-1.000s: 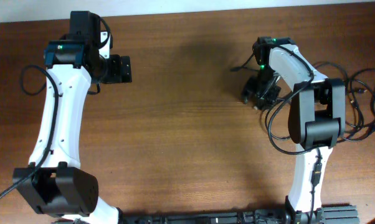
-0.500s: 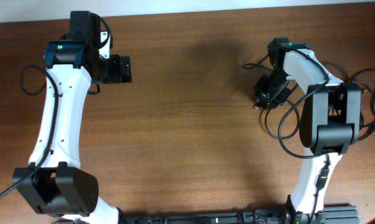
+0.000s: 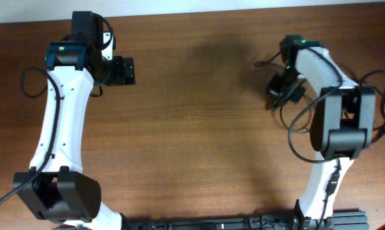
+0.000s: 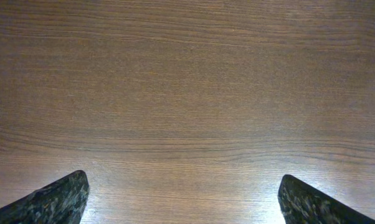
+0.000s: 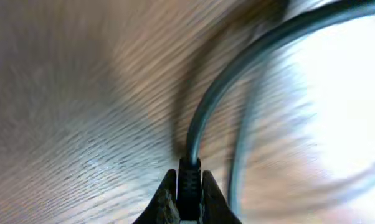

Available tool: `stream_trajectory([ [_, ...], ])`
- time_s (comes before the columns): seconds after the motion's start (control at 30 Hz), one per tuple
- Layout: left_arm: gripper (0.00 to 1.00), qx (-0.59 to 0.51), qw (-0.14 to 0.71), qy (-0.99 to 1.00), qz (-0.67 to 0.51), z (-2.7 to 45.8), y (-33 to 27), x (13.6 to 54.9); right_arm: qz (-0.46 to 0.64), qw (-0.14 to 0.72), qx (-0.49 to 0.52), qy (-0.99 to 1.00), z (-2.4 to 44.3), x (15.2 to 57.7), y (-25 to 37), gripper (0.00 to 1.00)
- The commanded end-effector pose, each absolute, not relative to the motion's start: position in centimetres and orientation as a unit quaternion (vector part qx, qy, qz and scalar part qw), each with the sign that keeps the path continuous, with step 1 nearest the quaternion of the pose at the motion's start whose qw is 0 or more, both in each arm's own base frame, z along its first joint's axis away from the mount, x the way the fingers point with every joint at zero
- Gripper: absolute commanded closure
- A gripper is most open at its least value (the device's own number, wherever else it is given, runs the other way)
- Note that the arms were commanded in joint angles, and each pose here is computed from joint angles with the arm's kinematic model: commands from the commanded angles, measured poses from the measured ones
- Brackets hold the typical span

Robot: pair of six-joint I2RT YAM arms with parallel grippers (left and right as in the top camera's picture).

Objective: Untangle cables

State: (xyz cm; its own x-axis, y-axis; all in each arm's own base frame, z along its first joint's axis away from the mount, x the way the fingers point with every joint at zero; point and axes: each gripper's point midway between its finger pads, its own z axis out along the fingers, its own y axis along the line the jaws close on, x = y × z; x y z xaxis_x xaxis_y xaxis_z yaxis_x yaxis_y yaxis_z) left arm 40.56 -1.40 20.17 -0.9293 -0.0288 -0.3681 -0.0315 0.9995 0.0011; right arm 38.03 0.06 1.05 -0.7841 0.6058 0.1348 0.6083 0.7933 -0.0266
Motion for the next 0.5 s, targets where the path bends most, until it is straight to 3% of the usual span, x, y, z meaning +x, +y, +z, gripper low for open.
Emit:
stream_trajectory([
  [0.0,0.02,-0.021,0.186,0.982,-0.001,20.0,-1.4,40.7,0.041,-0.068,-0.365,-0.928,11.3,40.4,-8.1,0.96],
  [0.13,0.01,-0.021,0.187,0.982,-0.001,20.0,-1.4,40.7,0.095,-0.155,-0.446,-0.876,20.3,36.7,-20.2,0.96],
  [0.23,0.01,-0.021,0.186,0.982,-0.001,20.0,-1.4,40.7,0.114,-0.157,-0.529,-0.826,21.0,32.5,-27.1,0.96],
  [0.3,0.01,-0.021,0.186,0.982,-0.001,20.0,-1.4,40.7,0.11,-0.143,-0.563,-0.806,20.1,30.3,-29.6,0.81],
  [0.33,0.01,-0.021,0.186,0.982,-0.001,20.0,-1.4,40.7,0.088,-0.136,-0.579,-0.799,19.4,29.6,-30.3,0.39],
  [0.37,0.01,-0.021,0.186,0.982,-0.001,20.0,-1.5,40.7,0.051,-0.134,-0.586,-0.797,18.7,29.7,-30.1,0.1],
  [0.47,0.01,-0.021,0.186,0.982,-0.001,20.0,-1.5,40.7,-0.026,-0.149,-0.532,-0.833,18.5,32.0,-28.2,0.06],
])
